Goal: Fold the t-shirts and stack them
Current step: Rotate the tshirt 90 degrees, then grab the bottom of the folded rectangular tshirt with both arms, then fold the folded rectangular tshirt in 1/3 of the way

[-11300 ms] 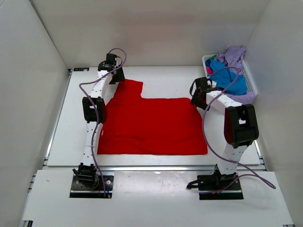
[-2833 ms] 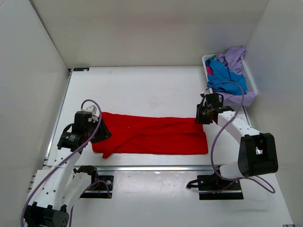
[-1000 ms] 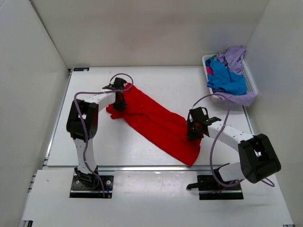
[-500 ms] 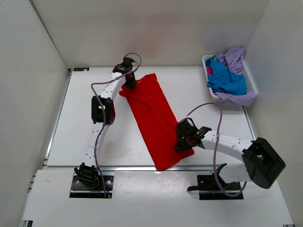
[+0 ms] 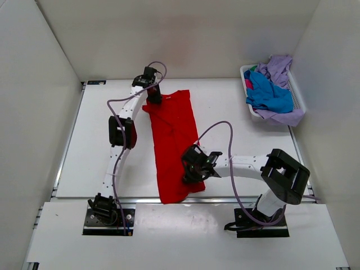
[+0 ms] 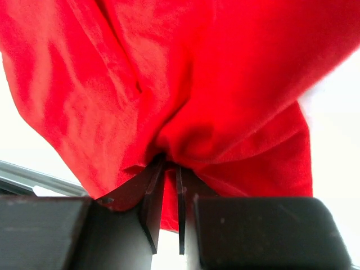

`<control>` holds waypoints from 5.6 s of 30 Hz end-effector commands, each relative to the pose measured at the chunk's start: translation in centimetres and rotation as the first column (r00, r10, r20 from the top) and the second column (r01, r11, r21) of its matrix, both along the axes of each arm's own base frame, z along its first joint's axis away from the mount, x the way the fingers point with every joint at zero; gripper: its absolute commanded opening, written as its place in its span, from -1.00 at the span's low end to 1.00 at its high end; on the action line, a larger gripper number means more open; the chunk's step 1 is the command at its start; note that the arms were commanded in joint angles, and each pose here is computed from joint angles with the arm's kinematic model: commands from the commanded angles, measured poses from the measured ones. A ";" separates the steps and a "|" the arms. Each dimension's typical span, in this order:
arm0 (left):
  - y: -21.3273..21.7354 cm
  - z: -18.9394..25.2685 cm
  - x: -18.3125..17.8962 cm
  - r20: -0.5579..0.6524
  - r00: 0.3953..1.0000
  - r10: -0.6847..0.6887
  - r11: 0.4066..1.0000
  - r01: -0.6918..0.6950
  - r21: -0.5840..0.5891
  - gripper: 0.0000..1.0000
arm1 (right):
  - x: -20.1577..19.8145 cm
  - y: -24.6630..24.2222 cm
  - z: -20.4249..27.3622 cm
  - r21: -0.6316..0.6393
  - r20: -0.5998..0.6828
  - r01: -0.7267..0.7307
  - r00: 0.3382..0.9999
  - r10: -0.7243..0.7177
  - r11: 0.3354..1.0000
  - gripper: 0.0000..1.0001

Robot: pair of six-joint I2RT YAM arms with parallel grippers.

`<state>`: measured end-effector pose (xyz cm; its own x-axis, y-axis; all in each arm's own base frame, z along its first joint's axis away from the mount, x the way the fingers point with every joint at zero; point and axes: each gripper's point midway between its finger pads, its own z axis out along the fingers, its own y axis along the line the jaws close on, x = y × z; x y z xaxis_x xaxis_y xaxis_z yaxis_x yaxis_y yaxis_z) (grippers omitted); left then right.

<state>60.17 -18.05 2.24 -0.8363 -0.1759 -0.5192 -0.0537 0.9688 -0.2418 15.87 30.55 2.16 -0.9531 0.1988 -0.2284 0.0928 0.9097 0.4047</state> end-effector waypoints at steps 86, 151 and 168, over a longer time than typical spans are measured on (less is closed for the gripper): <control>-2.9 -0.9 -51.7 -0.315 0.881 -0.352 0.936 0.328 -0.126 -1.00 | -4.0 -8.1 1.3 -0.023 0.122 -0.372 0.920 0.372 0.928 -1.00; 1.0 10.5 -19.8 -0.003 0.989 0.146 0.853 -0.128 -0.507 0.00 | 25.7 -6.2 11.5 0.021 0.450 -0.395 0.824 0.344 0.919 -0.24; -0.1 5.6 -29.8 -0.184 0.973 -0.141 0.964 0.092 -0.250 -0.12 | 20.8 -7.3 10.3 -0.008 0.424 -0.436 0.814 0.398 0.900 -0.43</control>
<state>31.77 -19.64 6.80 -0.9440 -0.2112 -0.2537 -0.0515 0.8533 -0.5188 36.39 22.86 10.09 -0.8206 -0.1764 -0.5436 -0.4417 0.7993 0.4074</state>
